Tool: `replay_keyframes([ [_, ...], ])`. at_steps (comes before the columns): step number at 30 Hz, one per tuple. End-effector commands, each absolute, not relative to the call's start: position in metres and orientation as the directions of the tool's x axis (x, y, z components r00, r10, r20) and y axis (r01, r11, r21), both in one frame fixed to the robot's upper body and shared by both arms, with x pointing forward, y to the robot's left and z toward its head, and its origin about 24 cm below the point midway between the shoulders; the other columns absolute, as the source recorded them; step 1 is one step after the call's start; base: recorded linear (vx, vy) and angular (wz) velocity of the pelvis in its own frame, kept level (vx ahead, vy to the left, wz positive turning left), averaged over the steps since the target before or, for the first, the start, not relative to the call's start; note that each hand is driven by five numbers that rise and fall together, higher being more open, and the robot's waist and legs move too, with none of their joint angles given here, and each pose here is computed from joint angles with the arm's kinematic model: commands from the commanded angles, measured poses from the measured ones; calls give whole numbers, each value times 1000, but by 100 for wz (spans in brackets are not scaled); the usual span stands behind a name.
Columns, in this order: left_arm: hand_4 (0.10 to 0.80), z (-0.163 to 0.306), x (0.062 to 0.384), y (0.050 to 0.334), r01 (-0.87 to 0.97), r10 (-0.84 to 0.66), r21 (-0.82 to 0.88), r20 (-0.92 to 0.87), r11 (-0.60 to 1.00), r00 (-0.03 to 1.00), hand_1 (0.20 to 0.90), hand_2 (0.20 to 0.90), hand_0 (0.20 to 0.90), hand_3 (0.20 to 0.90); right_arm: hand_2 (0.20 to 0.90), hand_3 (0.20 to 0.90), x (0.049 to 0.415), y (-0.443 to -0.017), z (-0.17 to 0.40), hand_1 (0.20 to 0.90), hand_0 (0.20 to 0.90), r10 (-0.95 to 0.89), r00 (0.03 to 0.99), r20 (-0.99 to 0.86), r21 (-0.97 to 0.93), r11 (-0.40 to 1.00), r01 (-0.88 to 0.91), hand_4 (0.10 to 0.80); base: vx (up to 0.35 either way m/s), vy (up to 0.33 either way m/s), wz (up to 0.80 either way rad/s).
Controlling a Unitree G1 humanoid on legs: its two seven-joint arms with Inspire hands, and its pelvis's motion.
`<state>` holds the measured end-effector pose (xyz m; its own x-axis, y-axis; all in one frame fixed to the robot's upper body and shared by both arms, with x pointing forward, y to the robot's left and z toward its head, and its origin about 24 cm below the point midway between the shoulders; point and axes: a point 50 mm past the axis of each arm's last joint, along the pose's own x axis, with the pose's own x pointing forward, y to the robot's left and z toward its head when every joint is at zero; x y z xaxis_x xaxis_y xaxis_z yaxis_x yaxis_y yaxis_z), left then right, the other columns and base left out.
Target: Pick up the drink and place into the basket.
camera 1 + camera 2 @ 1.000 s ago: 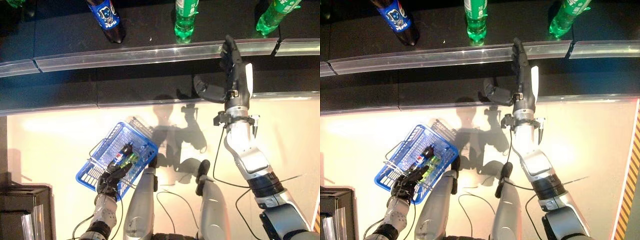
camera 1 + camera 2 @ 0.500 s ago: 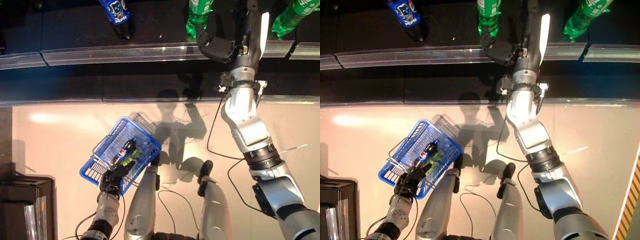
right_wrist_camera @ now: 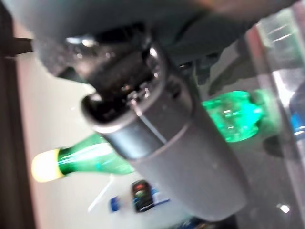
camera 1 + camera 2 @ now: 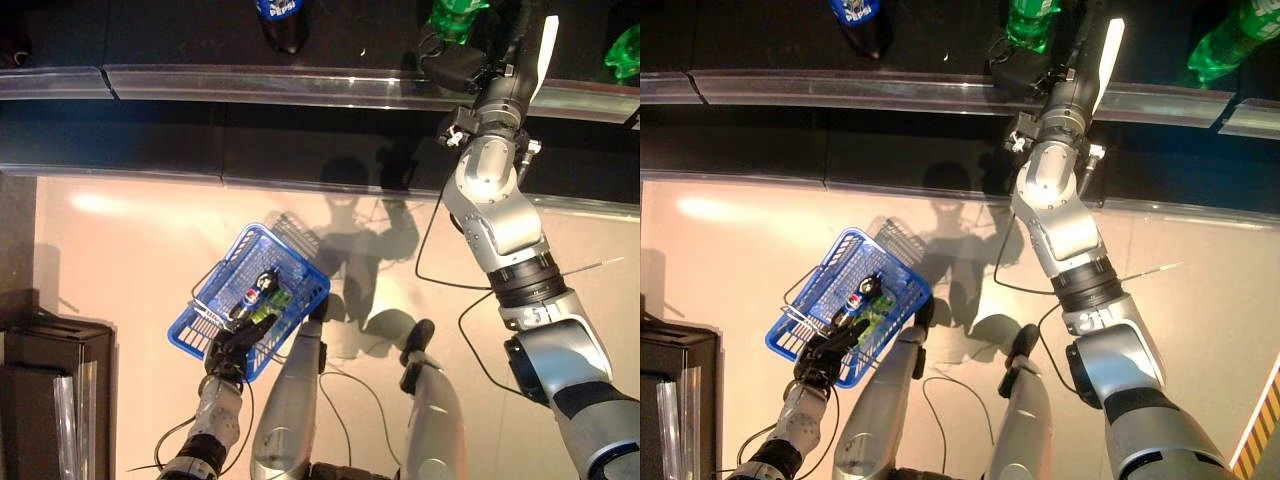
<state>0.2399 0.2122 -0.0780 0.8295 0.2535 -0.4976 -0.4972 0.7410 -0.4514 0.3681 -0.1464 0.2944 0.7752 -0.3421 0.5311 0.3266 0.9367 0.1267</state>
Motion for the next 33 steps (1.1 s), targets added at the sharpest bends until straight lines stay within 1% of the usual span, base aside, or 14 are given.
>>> replay_keyframes([
  [1, 100, -82, 219, 209, -426, 205, -432, -470, 795, 859, 300, 300, 300, 200, 900, 900, 335, -154, 381, 900, 900, -378, 551, 744, 269, 924, 271, 800, 10, 8, 7],
  [5, 100, -83, 218, 210, -428, 208, -432, -469, 794, 858, 300, 300, 300, 200, 900, 900, 335, -155, 382, 900, 900, -384, 557, 736, 281, 923, 264, 800, 12, 12, 9],
  [12, 100, -78, 215, 221, -427, 222, -441, -442, 789, 869, 300, 300, 300, 200, 900, 900, 330, -162, 405, 900, 900, -443, 505, 741, 335, 895, 295, 800, 17, 10, 5],
  [22, 100, -75, 211, 232, -426, 230, -442, -429, 789, 873, 300, 300, 300, 200, 900, 900, 325, -165, 421, 900, 900, -462, 475, 749, 358, 886, 297, 800, 0, 0, 0],
  [23, 100, -75, 209, 234, -426, 233, -438, -429, 791, 873, 300, 300, 300, 200, 782, 763, 324, -167, 422, 782, 782, -471, 470, 747, 366, 881, 301, 663, 0, 0, 0],
  [24, 100, -75, 208, 236, -430, 236, -437, -430, 790, 871, 300, 300, 300, 200, 349, 258, 323, -168, 424, 349, 349, -486, 464, 740, 382, 872, 305, 158, 6, -8, 4],
  [25, 100, -75, 207, 237, -431, 238, -437, -430, 790, 871, 300, 300, 300, 200, 300, 200, 323, -169, 424, 300, 300, -492, 463, 737, 388, 869, 306, 100, 5, -1, 3],
  [33, 100, -73, 206, 245, -427, 247, -436, -410, 792, 878, 300, 300, 300, 200, 300, 200, 328, -180, 424, 300, 300, -534, 467, 705, 415, 844, 339, 100, -1, -8, 0],
])
